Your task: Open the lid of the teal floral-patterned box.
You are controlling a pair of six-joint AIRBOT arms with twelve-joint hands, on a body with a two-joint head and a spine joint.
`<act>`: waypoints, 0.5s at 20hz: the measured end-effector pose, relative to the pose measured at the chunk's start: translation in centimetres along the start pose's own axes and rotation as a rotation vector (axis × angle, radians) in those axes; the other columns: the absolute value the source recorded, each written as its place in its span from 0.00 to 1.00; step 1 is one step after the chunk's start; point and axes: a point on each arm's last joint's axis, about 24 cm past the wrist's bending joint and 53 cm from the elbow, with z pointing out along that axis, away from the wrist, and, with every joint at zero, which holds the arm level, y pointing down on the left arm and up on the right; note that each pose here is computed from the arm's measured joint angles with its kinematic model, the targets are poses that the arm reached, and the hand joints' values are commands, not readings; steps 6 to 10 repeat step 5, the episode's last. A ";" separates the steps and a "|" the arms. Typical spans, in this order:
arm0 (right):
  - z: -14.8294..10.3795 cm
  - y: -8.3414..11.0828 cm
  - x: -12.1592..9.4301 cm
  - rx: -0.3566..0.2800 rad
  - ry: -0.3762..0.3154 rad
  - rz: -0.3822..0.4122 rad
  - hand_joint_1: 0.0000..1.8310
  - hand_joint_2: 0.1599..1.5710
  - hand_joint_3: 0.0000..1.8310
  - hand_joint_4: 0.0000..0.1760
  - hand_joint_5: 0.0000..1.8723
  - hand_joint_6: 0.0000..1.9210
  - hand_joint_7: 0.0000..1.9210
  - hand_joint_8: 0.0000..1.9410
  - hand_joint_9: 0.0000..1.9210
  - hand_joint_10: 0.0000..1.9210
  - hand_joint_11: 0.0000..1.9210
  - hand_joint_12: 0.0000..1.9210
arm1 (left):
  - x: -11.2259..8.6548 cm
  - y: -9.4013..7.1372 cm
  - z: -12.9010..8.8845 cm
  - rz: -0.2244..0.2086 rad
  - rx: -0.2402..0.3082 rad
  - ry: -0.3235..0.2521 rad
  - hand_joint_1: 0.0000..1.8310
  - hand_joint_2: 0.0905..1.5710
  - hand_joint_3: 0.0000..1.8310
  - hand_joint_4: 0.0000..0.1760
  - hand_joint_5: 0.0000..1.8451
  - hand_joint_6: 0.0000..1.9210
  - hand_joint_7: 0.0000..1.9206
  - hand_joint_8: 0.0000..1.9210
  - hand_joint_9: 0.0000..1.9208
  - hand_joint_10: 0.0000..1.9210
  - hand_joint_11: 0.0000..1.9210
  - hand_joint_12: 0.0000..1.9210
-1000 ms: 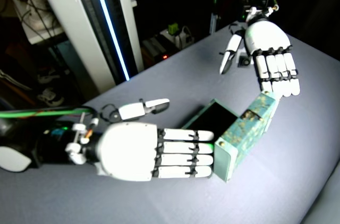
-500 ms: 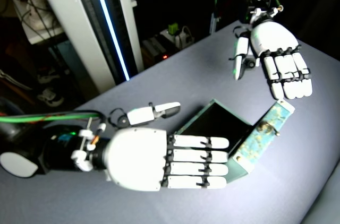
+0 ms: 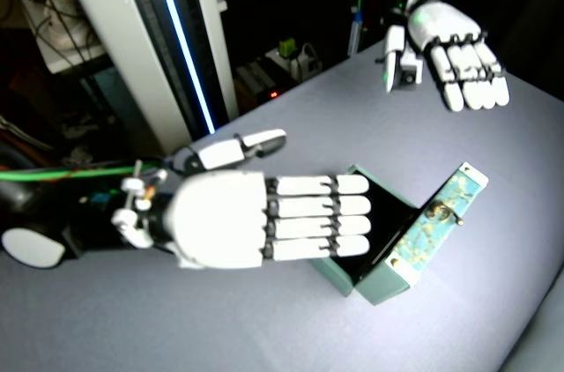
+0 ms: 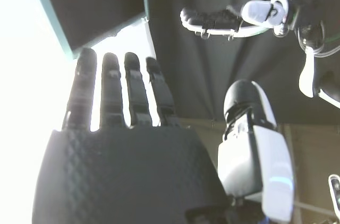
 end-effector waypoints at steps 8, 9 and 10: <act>-2.2 3.3 -1.1 -0.102 -0.076 0.018 0.00 0.87 0.01 0.00 0.09 0.00 0.06 0.00 0.03 0.00 0.02 0.02 | -1.0 -0.5 -2.6 -0.071 0.019 -0.067 0.02 0.94 0.00 0.00 0.02 0.00 0.00 0.00 0.00 0.00 0.00 0.01; -2.2 3.3 -1.1 -0.102 -0.076 0.018 0.00 0.87 0.01 0.00 0.09 0.00 0.06 0.00 0.03 0.00 0.02 0.02 | -1.0 -0.5 -2.6 -0.071 0.019 -0.067 0.02 0.94 0.00 0.00 0.02 0.00 0.00 0.00 0.00 0.00 0.00 0.01; -2.2 3.3 -1.1 -0.102 -0.076 0.018 0.00 0.87 0.01 0.00 0.09 0.00 0.06 0.00 0.03 0.00 0.02 0.02 | -1.0 -0.5 -2.6 -0.071 0.019 -0.067 0.02 0.94 0.00 0.00 0.02 0.00 0.00 0.00 0.00 0.00 0.00 0.01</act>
